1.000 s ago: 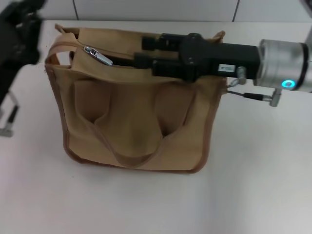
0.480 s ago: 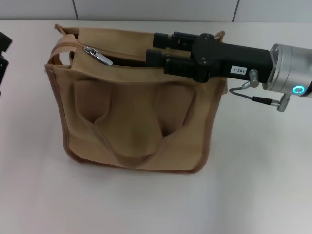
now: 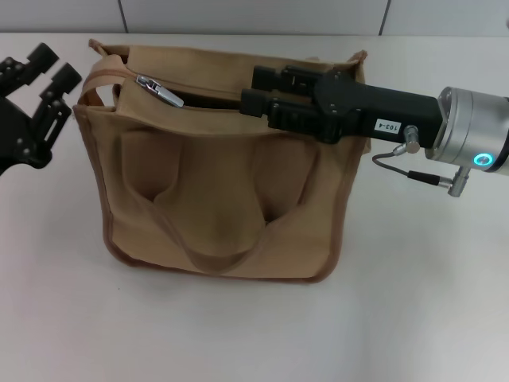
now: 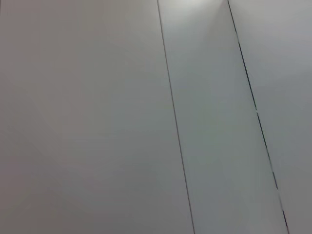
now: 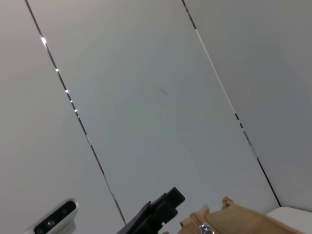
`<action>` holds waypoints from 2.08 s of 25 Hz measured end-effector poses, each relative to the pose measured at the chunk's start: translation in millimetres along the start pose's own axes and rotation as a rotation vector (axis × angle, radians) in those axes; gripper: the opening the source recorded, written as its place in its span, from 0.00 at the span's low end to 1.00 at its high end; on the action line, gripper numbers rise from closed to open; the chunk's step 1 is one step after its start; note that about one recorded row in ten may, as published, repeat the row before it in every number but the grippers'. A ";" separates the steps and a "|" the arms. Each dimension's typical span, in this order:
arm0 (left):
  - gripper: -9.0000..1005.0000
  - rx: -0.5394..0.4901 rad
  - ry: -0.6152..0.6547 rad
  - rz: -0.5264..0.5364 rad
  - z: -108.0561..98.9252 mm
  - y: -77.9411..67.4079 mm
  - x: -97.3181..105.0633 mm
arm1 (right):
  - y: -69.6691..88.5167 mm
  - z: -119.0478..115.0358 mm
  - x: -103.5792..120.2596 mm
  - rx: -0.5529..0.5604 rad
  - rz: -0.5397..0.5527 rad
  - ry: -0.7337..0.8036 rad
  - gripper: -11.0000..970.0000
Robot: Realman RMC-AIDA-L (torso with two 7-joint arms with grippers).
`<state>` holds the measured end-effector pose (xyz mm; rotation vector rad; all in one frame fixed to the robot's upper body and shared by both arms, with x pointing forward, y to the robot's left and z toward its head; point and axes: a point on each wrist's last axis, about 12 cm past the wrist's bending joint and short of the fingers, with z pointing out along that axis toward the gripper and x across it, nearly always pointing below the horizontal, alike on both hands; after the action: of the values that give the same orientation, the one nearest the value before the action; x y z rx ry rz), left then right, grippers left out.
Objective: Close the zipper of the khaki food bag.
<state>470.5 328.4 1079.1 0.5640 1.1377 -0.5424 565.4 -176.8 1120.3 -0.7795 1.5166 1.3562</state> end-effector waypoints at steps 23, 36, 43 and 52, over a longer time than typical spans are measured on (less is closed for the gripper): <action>0.36 0.086 0.092 0.078 -8.0 2.3 -1.7 | -0.5 -3.9 4.8 0.017 0.036 -0.030 0.66; 0.39 0.076 0.115 0.133 -4.9 5.0 1.5 | -1.4 -4.0 5.3 0.025 0.038 -0.029 0.66; 0.40 0.066 0.132 0.146 -4.1 7.1 3.5 | -1.7 -3.6 6.4 0.027 0.044 -0.027 0.66; 0.40 0.044 0.174 0.158 -1.2 6.0 12.3 | -3.5 -1.7 5.2 0.035 0.040 -0.023 0.66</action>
<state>477.7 332.3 1068.0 0.7441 1.2349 -0.3881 566.3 -178.5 1114.1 -0.7127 1.5408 1.3601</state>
